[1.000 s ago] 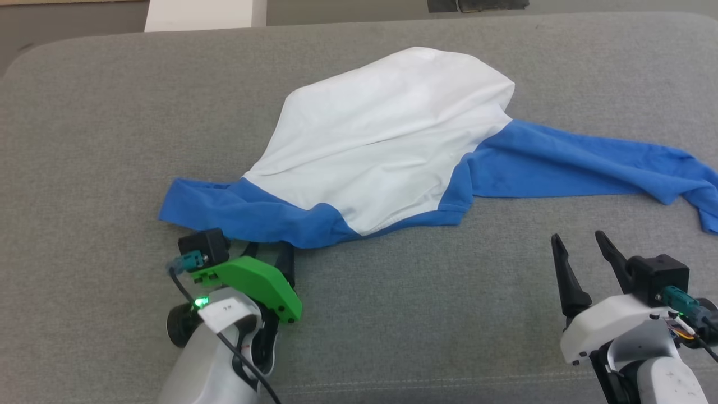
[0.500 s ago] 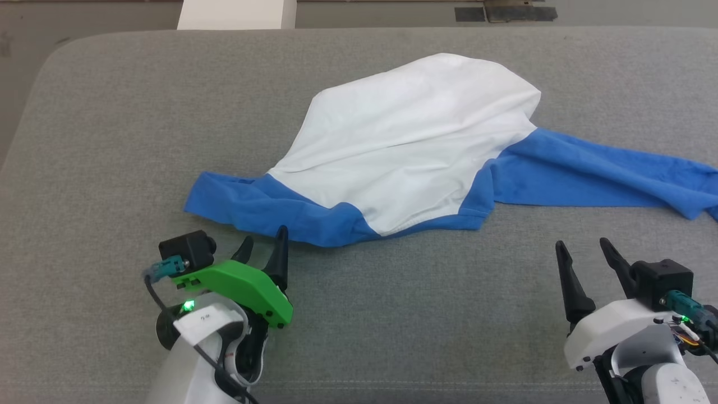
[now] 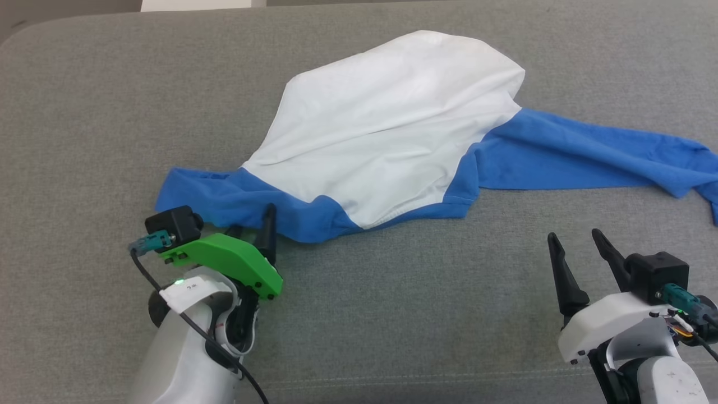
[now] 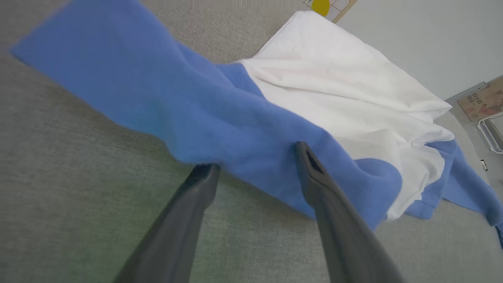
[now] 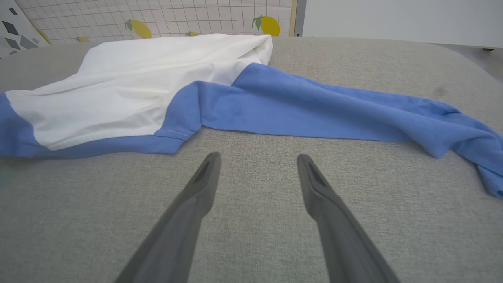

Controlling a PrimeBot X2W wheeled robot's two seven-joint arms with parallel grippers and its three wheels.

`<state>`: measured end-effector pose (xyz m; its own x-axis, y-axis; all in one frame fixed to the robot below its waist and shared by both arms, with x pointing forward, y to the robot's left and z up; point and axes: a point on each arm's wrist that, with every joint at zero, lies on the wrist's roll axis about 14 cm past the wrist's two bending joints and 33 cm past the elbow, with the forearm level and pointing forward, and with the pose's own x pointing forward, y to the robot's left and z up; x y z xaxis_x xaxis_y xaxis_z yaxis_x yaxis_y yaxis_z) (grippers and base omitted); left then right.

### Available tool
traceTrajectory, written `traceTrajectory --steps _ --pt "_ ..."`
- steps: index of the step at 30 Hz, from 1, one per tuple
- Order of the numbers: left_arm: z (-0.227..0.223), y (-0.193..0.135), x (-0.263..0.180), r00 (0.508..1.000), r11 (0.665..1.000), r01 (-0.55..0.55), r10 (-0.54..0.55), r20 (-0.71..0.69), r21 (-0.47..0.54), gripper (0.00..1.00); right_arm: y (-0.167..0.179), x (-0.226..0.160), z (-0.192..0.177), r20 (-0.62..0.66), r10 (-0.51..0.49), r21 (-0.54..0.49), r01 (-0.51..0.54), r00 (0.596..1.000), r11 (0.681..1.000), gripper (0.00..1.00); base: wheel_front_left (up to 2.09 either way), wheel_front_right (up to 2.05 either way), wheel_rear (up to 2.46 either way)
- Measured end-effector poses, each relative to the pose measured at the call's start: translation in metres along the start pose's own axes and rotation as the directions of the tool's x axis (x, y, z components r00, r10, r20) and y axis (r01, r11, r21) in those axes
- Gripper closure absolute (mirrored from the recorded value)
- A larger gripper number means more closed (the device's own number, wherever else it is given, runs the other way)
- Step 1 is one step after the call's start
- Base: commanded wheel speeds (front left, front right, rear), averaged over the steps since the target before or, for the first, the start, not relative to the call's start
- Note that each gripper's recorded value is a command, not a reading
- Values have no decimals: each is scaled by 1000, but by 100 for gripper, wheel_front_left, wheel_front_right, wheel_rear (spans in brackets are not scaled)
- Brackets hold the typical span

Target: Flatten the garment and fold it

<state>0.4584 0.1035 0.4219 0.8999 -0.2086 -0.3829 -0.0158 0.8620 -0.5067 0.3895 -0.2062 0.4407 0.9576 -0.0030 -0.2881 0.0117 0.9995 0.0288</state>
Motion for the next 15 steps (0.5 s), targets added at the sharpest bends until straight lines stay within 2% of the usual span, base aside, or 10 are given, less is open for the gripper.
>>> traceTrajectory --steps 1,4,9,15 --pt "1 1 1 1000 1000 -3 3 7 13 100 0 0 0 1 -1 0 1 1000 1000 0 0 0 0" --pt "5 10 0 999 998 -32 30 27 60 100 -1 1 1 2 -4 0 4 1000 1000 0 0 0 0" --pt "9 27 -11 995 994 -84 79 67 67 100 -4 5 7 5 -10 0 10 1000 1000 0 0 0 0" --pt "9 45 -28 989 989 -127 120 85 75 100 5 29 15 -30 17 10 -17 999 1000 0 0 0 0"
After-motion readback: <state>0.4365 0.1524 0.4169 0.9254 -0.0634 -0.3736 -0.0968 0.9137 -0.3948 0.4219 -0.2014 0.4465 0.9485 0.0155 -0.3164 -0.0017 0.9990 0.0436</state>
